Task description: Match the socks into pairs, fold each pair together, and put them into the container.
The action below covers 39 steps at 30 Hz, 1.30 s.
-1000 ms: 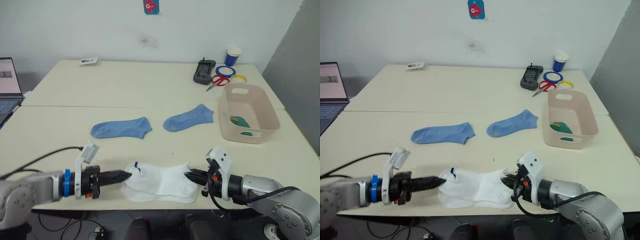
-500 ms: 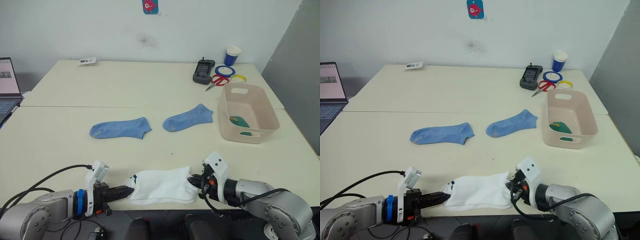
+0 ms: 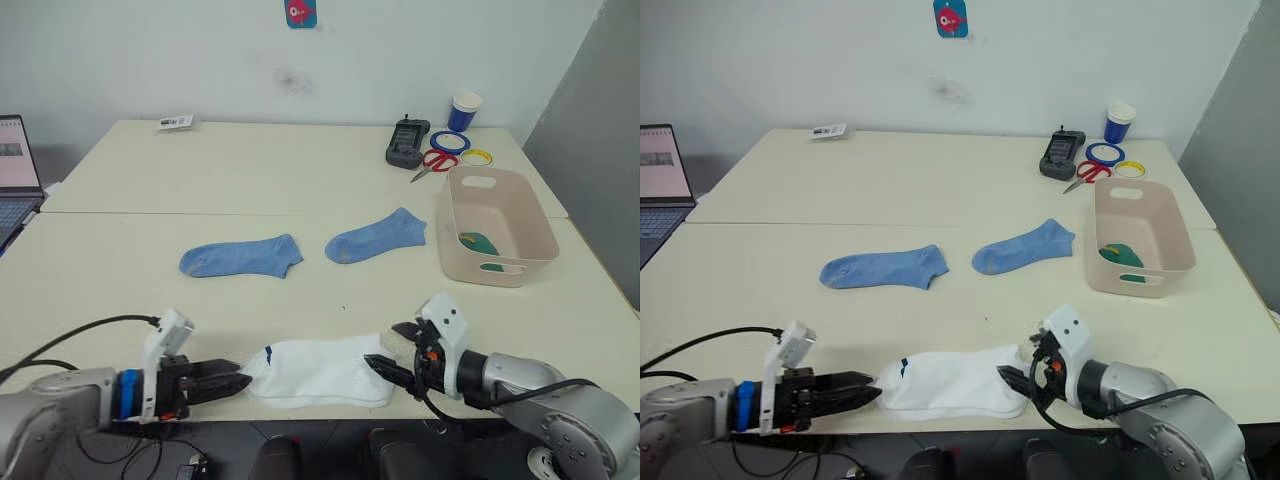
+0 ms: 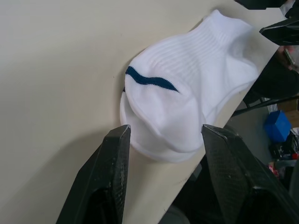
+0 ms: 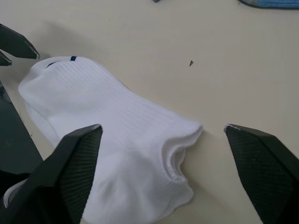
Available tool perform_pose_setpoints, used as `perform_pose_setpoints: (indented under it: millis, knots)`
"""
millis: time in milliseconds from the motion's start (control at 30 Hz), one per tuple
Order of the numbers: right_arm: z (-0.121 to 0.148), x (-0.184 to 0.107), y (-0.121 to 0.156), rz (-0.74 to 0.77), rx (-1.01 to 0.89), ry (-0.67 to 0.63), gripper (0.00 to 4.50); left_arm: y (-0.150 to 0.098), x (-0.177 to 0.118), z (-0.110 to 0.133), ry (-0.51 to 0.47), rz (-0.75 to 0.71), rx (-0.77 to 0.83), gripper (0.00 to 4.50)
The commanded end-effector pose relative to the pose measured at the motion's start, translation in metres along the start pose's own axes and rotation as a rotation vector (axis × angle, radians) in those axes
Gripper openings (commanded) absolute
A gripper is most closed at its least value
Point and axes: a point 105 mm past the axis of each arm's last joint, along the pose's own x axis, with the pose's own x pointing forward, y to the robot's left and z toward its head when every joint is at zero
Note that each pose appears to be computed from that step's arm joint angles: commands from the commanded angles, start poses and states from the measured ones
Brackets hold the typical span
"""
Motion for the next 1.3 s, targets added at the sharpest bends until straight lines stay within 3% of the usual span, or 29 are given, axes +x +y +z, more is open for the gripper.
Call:
perform_pose_setpoints:
  millis: [33,367,400,533,700,800,833,1033,1133,1300]
  knots:
    - [0.006,-0.004,0.000,-0.024,-0.041,-0.035,4.48,0.008,0.000,0.002,-0.005,0.022,-0.021,2.32]
    - [-0.038,0.005,-0.001,-0.076,-0.015,0.122,4.48,0.003,0.043,-0.021,0.073,0.001,-0.014,2.32]
    - [-0.041,0.006,-0.001,-0.078,-0.012,0.127,4.31,0.003,0.045,-0.023,0.081,-0.001,-0.012,2.32]
    - [-0.042,0.006,0.004,-0.056,-0.015,0.122,3.14,-0.001,0.054,-0.032,0.106,-0.022,-0.015,2.32]
    - [-0.038,0.005,0.004,-0.049,-0.042,0.114,1.35,-0.001,0.061,-0.032,0.091,-0.034,-0.007,1.06]
    - [-0.029,0.005,0.003,-0.048,-0.062,0.081,0.27,0.001,0.062,-0.020,0.030,-0.036,-0.006,0.11]
    - [-0.028,0.005,0.002,-0.051,-0.065,0.074,0.01,0.001,0.062,-0.017,0.017,-0.034,-0.005,0.00]
    - [-0.008,0.007,-0.004,-0.075,-0.084,0.014,0.01,0.004,0.065,0.015,-0.081,-0.033,0.027,0.00]
    - [0.009,0.011,-0.020,-0.132,-0.099,-0.029,0.01,0.017,0.070,0.060,-0.183,0.013,0.093,0.00]
    - [0.014,0.024,-0.046,-0.217,-0.114,-0.010,0.01,0.033,0.086,0.073,-0.156,0.051,0.142,0.00]
